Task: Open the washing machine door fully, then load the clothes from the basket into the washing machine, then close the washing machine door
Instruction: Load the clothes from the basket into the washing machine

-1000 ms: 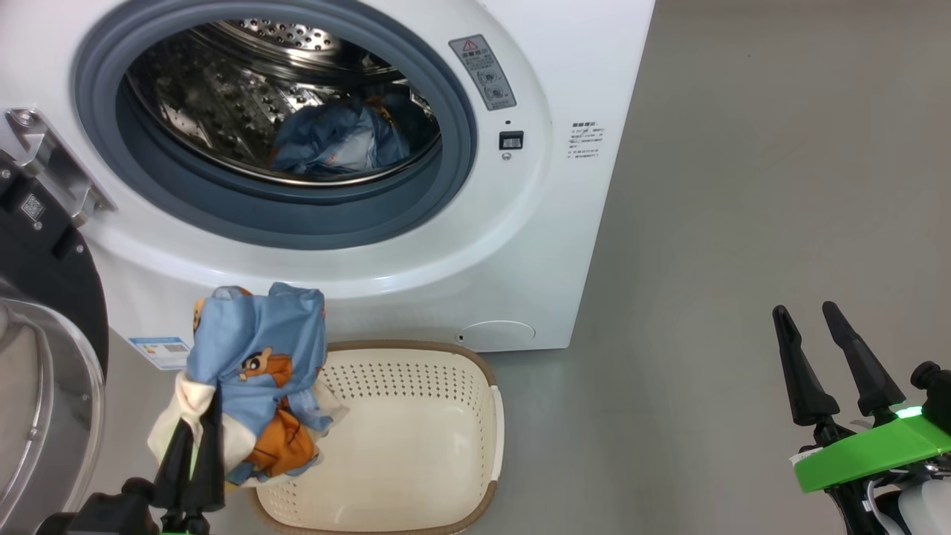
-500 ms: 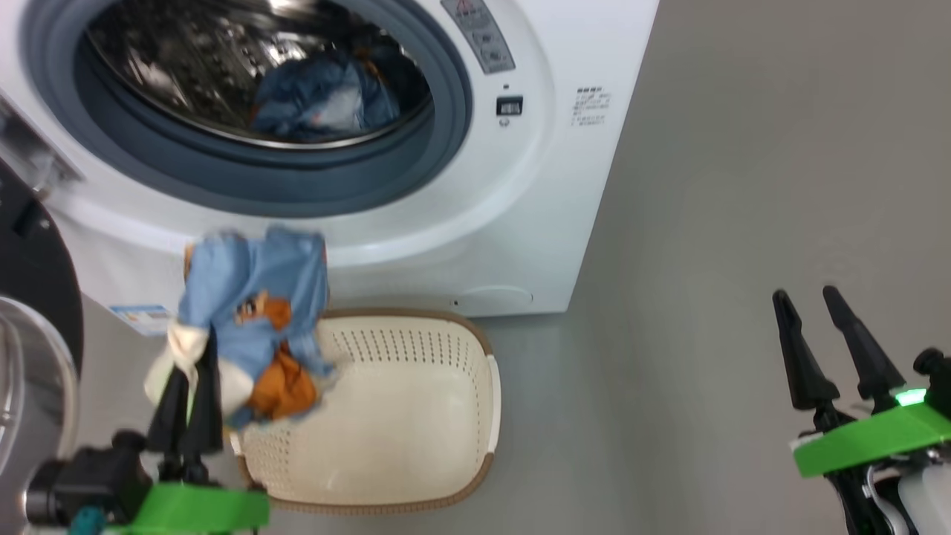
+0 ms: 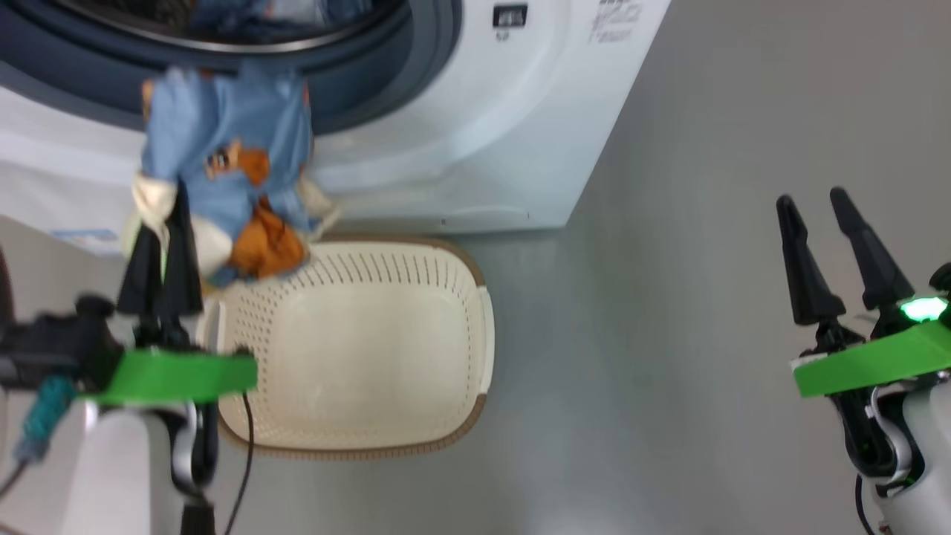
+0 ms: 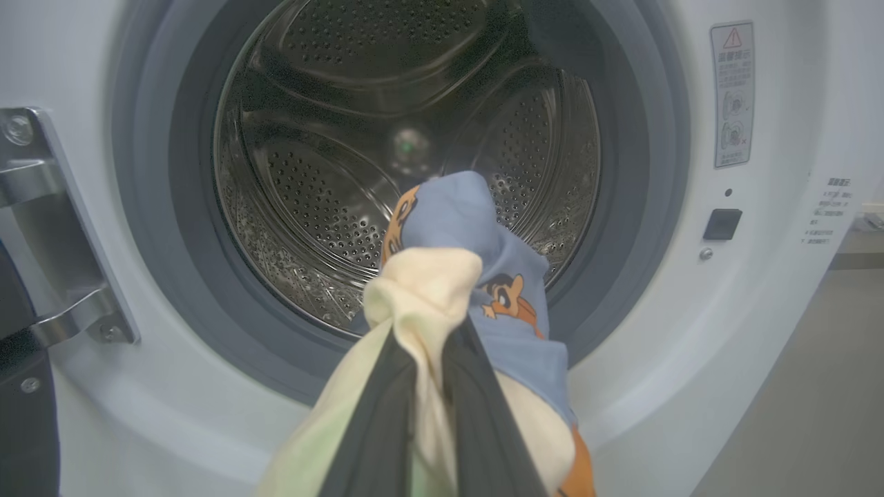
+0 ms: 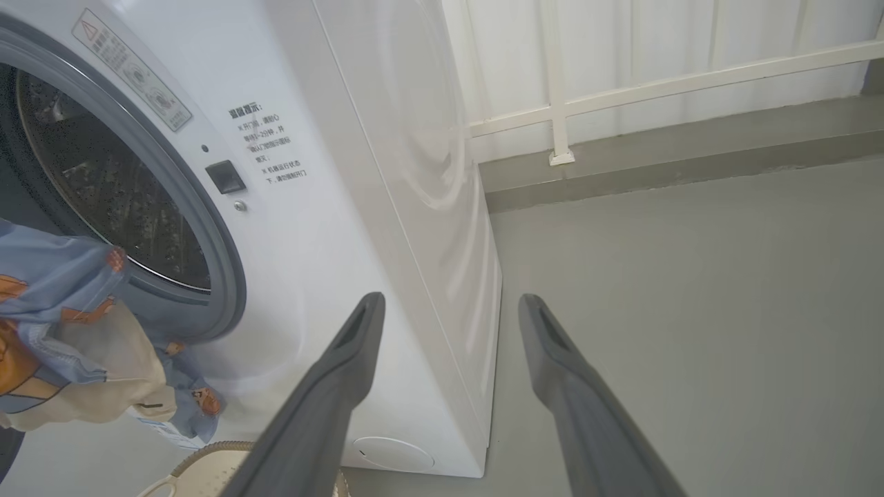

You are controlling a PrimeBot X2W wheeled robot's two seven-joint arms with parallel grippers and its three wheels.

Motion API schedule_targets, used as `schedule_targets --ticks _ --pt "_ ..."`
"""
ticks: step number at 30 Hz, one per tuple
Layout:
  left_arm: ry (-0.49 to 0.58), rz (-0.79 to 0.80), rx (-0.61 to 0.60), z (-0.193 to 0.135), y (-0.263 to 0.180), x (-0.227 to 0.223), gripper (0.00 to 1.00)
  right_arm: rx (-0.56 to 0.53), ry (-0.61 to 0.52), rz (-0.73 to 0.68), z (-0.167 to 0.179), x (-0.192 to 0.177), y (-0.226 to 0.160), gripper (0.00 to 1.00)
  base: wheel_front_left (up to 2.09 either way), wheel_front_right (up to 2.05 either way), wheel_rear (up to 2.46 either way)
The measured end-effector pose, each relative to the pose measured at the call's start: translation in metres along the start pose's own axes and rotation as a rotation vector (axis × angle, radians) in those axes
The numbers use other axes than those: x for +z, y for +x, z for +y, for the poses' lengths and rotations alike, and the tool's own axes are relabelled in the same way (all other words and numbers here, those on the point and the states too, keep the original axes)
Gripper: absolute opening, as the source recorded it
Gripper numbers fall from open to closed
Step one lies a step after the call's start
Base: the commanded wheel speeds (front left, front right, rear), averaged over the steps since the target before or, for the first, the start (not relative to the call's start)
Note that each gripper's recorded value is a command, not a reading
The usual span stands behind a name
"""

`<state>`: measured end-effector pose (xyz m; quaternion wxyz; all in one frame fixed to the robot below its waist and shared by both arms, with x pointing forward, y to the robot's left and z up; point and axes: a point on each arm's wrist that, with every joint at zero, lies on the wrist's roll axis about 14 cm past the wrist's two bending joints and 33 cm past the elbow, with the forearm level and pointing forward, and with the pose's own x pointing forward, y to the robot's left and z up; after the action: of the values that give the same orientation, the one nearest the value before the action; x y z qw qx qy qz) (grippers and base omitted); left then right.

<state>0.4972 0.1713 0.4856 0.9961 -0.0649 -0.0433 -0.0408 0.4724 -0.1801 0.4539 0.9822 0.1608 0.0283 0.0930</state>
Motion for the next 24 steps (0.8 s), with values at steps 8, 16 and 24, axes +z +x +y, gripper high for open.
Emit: schedule_targets --ticks 8,16,24 --pt "-0.008 -0.012 0.019 0.010 0.054 -0.014 0.00 0.005 0.009 0.056 -0.008 -0.031 0.022 1.00 0.00 0.00 0.00" --pt "-0.013 0.004 0.052 0.026 0.105 -0.032 0.00 0.019 0.022 0.079 -0.011 -0.052 0.043 1.00 0.00 0.00 0.00" --pt "0.014 0.003 0.055 0.034 0.156 -0.039 0.00 -0.014 0.027 0.120 -0.026 -0.074 0.044 1.00 0.00 0.00 0.00"
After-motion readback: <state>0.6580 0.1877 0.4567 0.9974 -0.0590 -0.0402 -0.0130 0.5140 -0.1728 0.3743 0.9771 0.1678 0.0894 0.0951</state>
